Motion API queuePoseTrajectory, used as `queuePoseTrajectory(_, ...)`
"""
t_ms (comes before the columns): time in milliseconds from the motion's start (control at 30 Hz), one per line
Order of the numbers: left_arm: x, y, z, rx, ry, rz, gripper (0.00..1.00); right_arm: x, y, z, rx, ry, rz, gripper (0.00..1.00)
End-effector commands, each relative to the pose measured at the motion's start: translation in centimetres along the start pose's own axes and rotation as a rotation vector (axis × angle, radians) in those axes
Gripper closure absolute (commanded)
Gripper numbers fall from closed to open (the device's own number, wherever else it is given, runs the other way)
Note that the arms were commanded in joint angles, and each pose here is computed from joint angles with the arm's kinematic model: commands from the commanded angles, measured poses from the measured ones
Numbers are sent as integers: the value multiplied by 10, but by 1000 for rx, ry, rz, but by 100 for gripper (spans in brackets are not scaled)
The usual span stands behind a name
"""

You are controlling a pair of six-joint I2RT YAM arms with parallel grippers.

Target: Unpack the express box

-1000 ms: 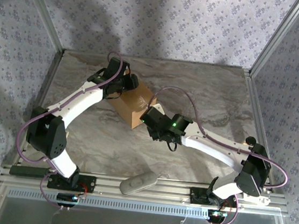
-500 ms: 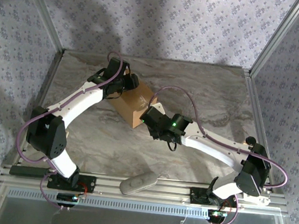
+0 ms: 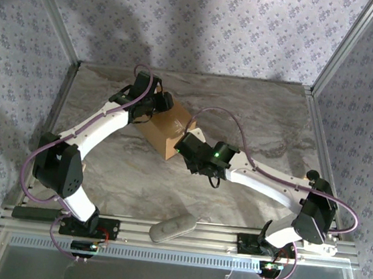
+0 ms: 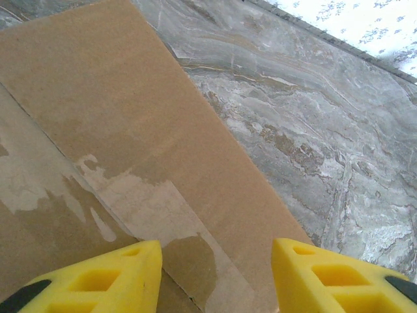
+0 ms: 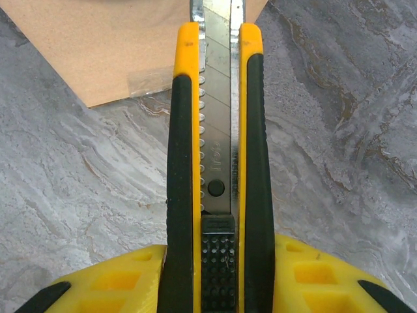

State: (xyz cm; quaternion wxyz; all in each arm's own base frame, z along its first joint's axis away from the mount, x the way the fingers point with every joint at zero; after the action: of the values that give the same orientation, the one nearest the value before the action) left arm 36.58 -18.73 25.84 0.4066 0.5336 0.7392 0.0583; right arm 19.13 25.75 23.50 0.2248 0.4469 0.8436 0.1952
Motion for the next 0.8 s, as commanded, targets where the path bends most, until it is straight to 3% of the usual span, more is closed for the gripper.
queuePoseTrajectory(0, 5, -10, 6, 48, 0, -23, 52, 4, 14, -6, -39, 26, -3, 100)
queuePoseTrajectory(767, -2, -13, 6, 61, -67, -40, 52, 7, 19, -5, -41, 69, -3, 100)
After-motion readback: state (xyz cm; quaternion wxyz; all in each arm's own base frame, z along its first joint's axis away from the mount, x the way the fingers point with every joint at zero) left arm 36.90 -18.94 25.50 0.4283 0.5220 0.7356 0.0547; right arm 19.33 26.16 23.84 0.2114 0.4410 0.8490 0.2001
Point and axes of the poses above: each hand's point on the last joint's axis, 136 mm out from that joint toward the fingers, its own z axis out along the fingers, its own x axis along the line the jaws close on, y = z × x, the point moved 8 cm from there along -z, back along the fingers, and after that the axes turned 5 degrees about -z, right-handed, at the moved point
